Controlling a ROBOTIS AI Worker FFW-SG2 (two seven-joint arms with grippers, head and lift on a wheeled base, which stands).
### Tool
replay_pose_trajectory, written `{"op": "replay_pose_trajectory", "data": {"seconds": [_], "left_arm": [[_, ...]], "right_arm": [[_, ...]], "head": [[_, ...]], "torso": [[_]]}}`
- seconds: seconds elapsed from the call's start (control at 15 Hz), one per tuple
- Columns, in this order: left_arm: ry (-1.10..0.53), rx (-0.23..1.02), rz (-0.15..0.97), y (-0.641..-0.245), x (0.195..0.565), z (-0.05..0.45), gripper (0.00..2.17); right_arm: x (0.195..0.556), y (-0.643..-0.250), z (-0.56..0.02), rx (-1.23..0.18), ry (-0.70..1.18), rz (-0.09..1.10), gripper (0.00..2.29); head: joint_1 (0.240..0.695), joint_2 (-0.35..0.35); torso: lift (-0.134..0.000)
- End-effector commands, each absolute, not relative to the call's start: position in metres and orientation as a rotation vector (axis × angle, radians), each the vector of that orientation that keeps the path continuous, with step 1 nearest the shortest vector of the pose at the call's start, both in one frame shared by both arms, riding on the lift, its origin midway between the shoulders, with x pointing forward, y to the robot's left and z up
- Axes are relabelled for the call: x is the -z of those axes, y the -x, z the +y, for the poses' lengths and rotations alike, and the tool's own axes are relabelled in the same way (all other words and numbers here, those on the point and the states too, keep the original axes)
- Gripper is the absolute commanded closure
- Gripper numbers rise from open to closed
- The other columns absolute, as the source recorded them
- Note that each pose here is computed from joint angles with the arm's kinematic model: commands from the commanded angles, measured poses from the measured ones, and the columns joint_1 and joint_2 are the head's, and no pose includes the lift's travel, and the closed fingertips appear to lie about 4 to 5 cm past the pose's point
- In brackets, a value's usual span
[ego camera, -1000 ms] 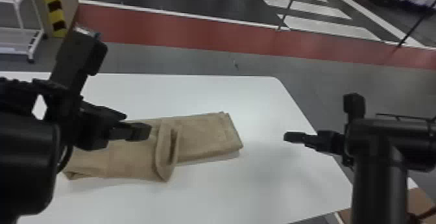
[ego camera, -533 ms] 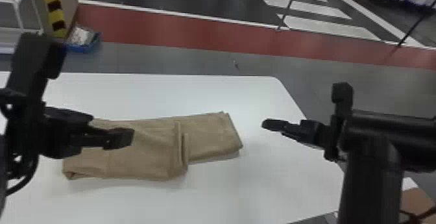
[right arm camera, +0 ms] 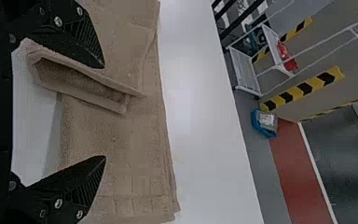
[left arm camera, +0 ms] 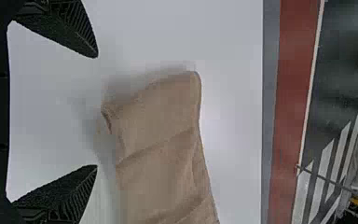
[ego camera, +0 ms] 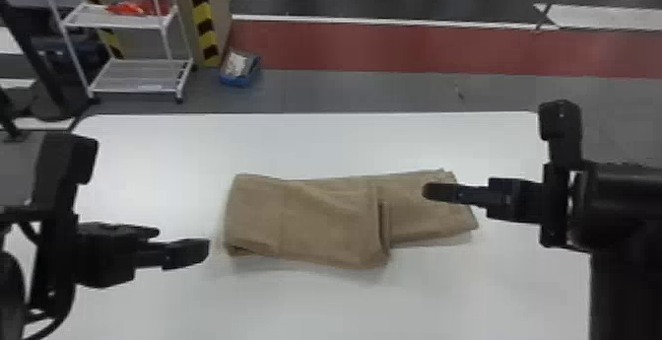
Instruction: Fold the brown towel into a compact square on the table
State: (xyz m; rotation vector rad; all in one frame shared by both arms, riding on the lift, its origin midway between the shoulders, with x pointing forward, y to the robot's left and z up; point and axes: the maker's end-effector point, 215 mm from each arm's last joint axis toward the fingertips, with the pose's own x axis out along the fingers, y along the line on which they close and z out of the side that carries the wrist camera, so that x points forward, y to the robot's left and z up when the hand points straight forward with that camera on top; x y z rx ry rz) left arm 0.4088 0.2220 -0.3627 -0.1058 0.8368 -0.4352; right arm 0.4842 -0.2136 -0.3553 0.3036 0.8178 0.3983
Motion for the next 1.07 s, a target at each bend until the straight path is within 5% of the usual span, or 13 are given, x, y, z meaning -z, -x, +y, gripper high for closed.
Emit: {"op": "replay_pose_trajectory", "data": {"seconds": [0.0,0.47,1.0], "left_arm": [[0.126,0.41,0.852,-0.398,0.368,0.241,0.04],[0.136,0.409,0.86,-0.395,0.372,0.241,0.04],[0.157,0.4,0.881,-0.39,0.381,0.248,0.04]], "right_arm": [[0.375,-0.471,-0.189,-0.428,-0.27,0.872,0.26],[0.424,-0.452,-0.168,-0.426,-0.216,0.996,0.26],[0.423,-0.462,-0.146,-0.466,-0.18,1.007,0.26]], "head": [[0.695,-0.007],[0.695,0.086],[0.695,0.117]], "torso": [[-0.125],[-0.125],[-0.125]]}}
